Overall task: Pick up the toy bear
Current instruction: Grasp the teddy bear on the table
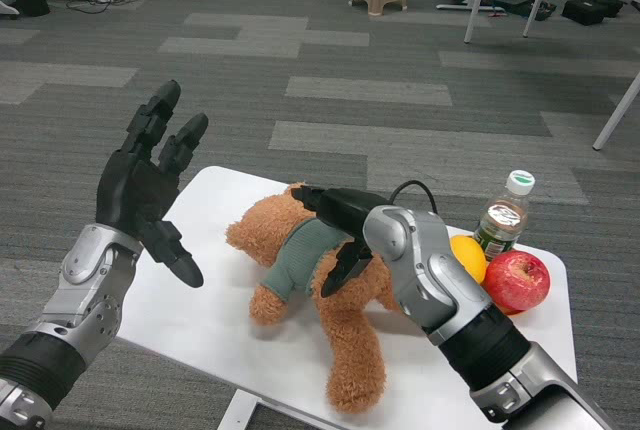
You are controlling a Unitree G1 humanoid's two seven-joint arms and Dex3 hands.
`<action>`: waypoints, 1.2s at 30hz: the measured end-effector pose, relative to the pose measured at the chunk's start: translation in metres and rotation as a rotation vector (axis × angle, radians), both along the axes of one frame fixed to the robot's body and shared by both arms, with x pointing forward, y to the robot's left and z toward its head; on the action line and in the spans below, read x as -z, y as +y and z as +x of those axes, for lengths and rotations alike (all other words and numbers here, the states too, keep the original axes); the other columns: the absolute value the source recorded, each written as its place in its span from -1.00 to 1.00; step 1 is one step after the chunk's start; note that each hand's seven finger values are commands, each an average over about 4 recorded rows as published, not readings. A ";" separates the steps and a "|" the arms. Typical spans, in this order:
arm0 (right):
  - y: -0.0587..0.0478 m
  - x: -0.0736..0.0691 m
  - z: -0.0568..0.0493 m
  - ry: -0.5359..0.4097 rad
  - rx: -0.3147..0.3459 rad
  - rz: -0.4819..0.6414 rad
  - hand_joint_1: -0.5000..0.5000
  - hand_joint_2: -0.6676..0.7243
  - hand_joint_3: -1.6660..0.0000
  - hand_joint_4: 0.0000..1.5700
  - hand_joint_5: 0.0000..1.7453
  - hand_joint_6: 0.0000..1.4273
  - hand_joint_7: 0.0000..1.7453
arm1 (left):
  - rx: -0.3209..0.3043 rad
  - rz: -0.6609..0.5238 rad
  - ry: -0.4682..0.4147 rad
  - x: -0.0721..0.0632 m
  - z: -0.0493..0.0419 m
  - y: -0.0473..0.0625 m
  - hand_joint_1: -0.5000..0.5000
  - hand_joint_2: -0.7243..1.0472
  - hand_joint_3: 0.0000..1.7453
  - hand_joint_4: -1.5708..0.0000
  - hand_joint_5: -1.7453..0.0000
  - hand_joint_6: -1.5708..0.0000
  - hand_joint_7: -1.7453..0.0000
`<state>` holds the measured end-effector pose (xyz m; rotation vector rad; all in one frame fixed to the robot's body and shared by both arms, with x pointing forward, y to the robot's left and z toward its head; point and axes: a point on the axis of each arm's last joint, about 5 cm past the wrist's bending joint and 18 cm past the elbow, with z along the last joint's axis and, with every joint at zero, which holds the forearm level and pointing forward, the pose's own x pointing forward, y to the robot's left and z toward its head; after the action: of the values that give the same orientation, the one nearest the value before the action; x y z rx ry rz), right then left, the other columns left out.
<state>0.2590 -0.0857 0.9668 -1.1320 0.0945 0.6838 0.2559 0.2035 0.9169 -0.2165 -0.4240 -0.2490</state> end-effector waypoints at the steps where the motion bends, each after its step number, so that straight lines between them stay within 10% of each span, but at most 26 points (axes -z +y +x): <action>1: 0.000 0.000 0.000 0.008 -0.002 -0.014 -0.83 -0.82 0.81 -1.00 0.00 -1.00 -1.00 | 0.000 0.000 0.000 0.000 0.0000 0.000 -0.96 -0.90 -0.93 1.00 0.59 1.00 0.84; 23: -0.001 0.047 0.030 0.310 0.108 -0.232 -0.92 -0.73 0.81 -1.00 0.03 -1.00 -1.00 | -0.002 0.007 0.020 0.004 -0.0002 0.001 -0.96 -0.90 -0.90 1.00 0.62 1.00 0.84; 36: 0.007 0.065 0.029 0.286 0.112 -0.294 -0.69 -0.32 0.98 -1.00 0.00 -1.00 -0.92 | 0.013 0.009 0.034 0.007 -0.0007 -0.002 -0.96 -0.90 -0.90 1.00 0.65 1.00 0.84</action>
<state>0.2875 -0.0790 0.9019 -1.2917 0.5116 0.7441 0.2551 0.2014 0.9101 -0.2145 -0.3876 -0.2591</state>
